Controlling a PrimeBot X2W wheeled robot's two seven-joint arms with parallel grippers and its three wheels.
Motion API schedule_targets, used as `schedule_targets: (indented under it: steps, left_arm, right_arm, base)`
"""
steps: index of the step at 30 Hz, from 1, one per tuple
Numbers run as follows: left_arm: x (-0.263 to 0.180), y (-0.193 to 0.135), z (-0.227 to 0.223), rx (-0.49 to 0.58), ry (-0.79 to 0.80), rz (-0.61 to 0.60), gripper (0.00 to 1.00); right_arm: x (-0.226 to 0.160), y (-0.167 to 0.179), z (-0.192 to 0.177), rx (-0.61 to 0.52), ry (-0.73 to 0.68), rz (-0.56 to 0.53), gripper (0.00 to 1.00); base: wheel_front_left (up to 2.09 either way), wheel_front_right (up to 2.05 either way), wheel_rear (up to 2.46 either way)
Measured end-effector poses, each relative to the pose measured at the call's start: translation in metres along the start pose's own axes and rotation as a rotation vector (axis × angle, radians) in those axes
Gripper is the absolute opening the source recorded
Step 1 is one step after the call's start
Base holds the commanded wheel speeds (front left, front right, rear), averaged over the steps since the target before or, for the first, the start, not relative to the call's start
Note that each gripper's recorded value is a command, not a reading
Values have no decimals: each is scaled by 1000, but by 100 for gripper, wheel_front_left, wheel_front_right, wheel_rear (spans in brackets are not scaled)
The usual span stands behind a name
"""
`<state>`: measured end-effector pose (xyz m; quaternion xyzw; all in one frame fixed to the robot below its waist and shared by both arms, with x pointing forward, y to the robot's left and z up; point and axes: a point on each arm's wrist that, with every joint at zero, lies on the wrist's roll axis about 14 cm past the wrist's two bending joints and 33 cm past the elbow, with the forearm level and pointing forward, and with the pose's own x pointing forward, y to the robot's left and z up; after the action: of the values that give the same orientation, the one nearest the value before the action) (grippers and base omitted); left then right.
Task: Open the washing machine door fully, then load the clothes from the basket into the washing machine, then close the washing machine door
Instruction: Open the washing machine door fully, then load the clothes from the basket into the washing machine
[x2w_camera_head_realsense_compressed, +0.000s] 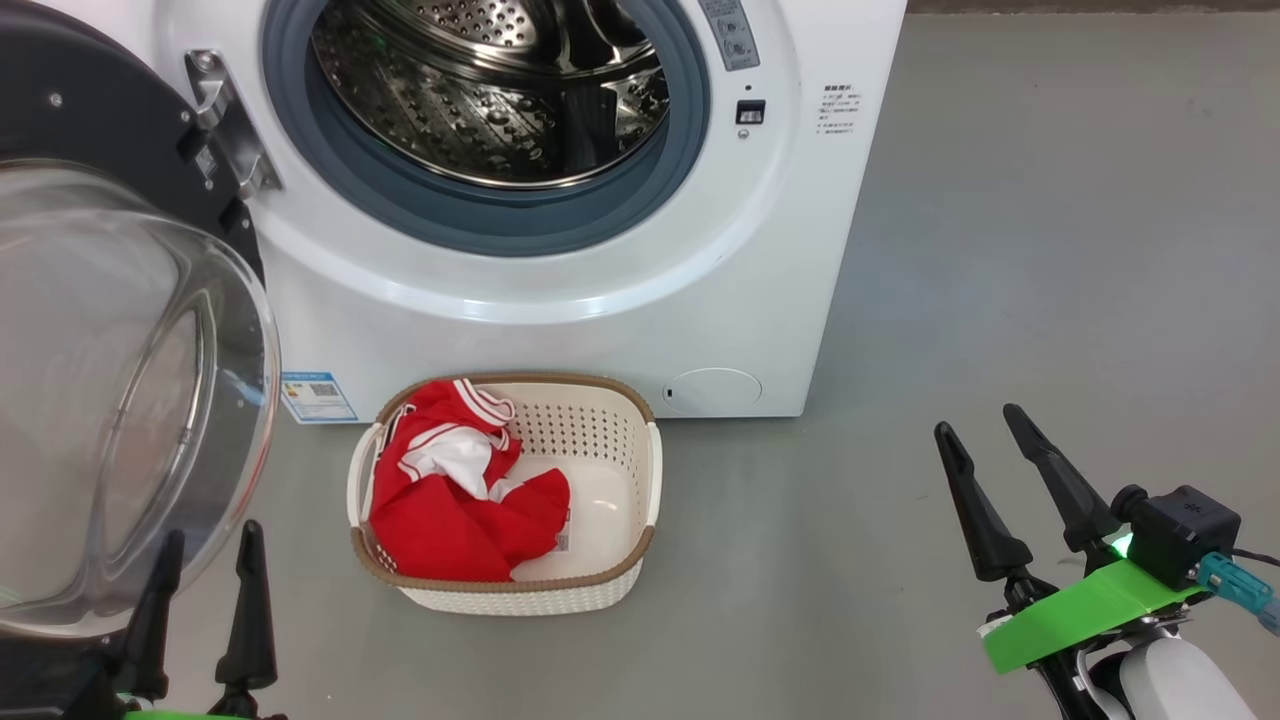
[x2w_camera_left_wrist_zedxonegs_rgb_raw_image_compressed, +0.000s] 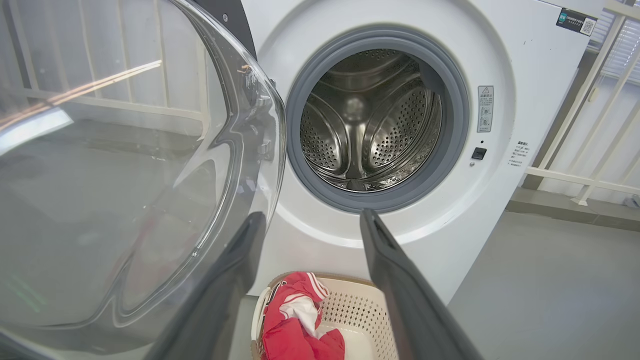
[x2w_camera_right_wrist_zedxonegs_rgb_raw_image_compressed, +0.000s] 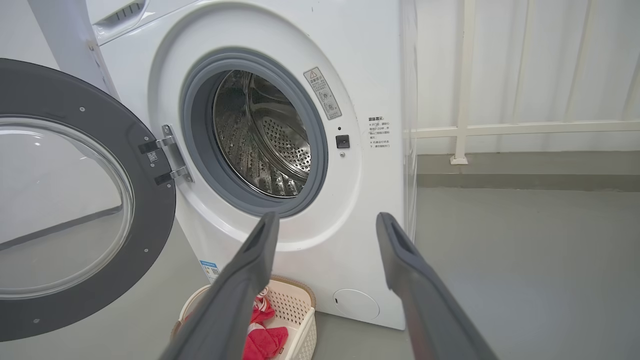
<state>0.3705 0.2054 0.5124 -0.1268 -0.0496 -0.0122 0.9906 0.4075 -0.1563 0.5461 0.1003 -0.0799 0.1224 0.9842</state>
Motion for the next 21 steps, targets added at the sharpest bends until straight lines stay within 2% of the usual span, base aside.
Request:
schedule_targets:
  steps: [21]
  left_arm:
    - [0, 1, -1, 13, 4, 0, 100]
  right_arm:
    - [1, 1, -2, -1, 5, 2, 100]
  base:
    - [0, 0, 0]
